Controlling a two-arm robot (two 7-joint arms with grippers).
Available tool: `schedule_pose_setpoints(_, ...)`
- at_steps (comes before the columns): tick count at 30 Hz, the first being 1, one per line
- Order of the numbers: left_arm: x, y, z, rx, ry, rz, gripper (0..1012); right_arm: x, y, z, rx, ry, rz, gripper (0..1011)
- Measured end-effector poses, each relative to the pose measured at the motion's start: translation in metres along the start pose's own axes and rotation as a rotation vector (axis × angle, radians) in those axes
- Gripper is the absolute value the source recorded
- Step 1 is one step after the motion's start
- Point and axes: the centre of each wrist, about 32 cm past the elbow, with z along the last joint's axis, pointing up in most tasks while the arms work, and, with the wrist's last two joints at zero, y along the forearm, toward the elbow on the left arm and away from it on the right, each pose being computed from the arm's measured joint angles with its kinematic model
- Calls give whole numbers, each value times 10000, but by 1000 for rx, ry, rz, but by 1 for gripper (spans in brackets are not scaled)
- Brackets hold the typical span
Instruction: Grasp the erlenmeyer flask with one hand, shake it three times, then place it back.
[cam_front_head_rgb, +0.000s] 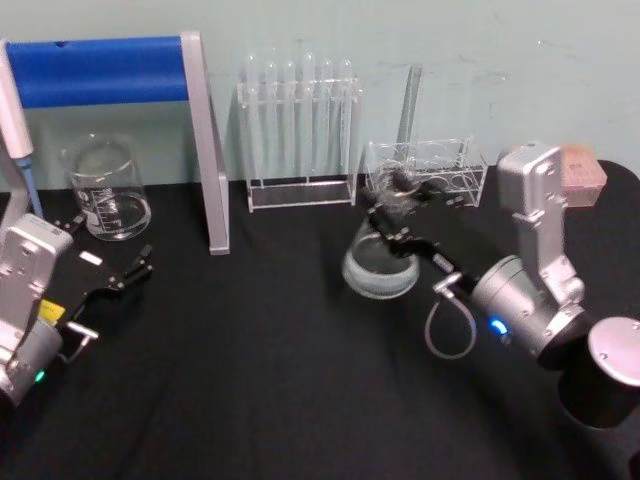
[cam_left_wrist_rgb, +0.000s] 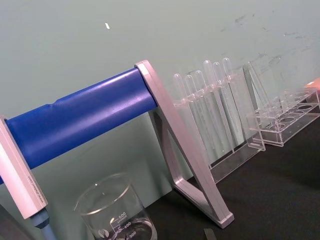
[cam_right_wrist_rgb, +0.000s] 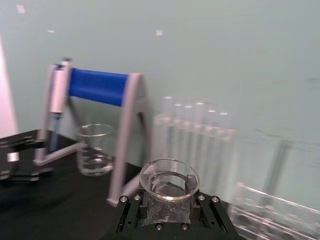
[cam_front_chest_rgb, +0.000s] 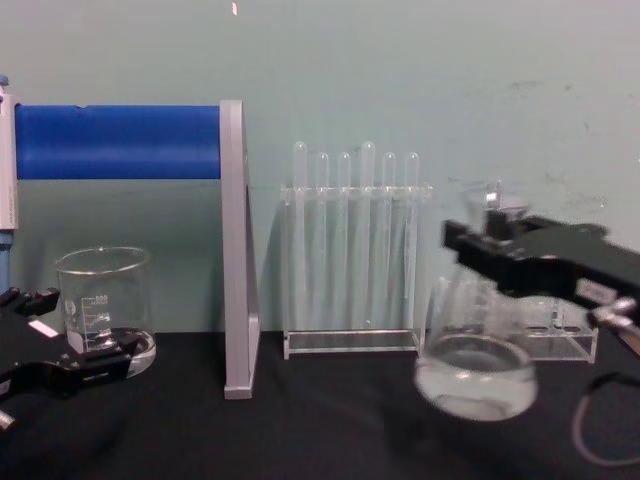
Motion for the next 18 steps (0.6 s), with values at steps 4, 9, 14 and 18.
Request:
schedule_pose_setpoints(4,0,0,0,0,0,0,1001,121,-65,-3,-2,-5,-78,449)
schedule_pose_setpoints(9,0,0,0,0,0,0,1001,209,-128,-6,-4,-9,-141,449)
schedule_pose_setpoints(14,0,0,0,0,0,0,1000,270,-176,-9,-9,-11,-189,449)
schedule_pose_setpoints(18,0,0,0,0,0,0,1001,293,-198,-12,-12,-10,-215,449)
